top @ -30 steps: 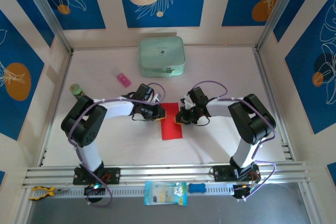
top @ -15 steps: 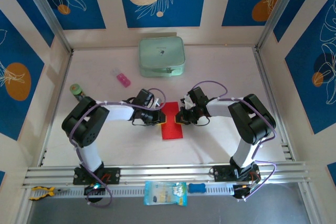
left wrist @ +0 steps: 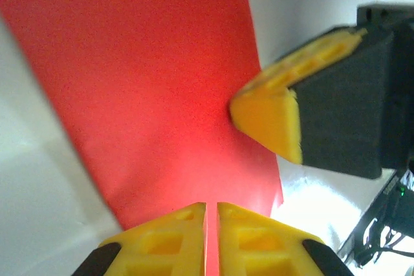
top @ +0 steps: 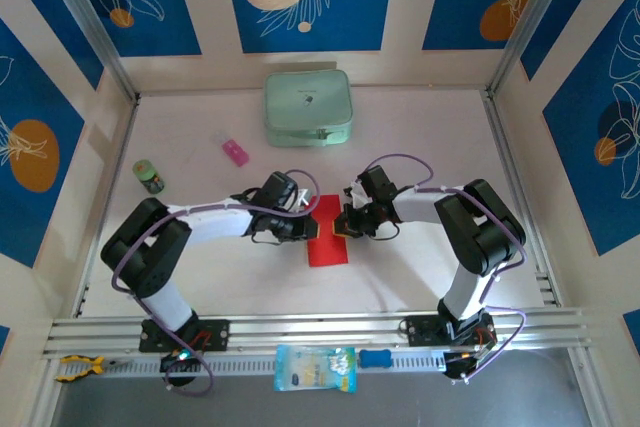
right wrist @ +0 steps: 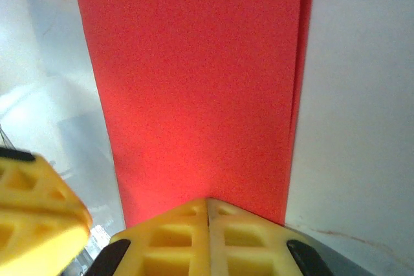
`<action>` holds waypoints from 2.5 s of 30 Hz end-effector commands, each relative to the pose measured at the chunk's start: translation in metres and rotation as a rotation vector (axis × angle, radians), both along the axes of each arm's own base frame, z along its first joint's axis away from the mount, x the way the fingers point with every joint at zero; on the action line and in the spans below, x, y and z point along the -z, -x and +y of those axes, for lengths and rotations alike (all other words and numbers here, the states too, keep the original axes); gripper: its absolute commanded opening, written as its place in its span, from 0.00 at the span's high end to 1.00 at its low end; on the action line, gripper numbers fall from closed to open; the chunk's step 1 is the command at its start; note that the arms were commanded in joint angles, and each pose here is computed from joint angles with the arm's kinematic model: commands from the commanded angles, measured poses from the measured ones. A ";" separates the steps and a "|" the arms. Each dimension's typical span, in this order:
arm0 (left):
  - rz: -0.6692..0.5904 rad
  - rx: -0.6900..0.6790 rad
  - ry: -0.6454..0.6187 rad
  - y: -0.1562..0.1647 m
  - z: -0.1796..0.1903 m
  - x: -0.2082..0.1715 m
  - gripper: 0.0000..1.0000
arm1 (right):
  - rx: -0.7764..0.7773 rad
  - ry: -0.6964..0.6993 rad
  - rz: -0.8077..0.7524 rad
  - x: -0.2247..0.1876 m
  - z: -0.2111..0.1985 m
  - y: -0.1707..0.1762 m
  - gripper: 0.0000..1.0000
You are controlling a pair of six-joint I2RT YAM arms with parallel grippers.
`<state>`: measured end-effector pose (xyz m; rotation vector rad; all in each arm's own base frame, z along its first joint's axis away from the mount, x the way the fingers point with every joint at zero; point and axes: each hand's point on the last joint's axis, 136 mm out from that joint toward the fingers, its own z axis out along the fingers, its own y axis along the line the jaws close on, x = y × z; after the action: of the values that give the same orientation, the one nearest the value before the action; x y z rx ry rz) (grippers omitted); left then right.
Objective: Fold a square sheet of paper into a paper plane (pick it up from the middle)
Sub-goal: First fold the square sheet of paper in half at the center of the table.
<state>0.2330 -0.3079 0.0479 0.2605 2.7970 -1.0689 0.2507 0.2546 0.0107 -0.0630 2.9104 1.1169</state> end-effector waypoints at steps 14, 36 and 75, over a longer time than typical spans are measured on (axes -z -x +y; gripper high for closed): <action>0.110 0.065 -0.066 0.053 0.018 0.039 0.88 | 0.046 0.266 0.162 0.053 -0.049 0.041 1.00; 0.076 -0.060 -0.088 0.020 0.021 0.048 0.87 | 0.046 0.261 0.156 0.051 -0.048 0.043 1.00; -0.157 -0.079 0.072 -0.019 0.033 -0.069 0.77 | 0.041 0.221 -0.185 -0.053 -0.036 0.012 0.70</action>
<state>0.2252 -0.2888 0.1183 0.2795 2.5894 -1.1336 0.2382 0.2397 0.0439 -0.1688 2.8695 0.8752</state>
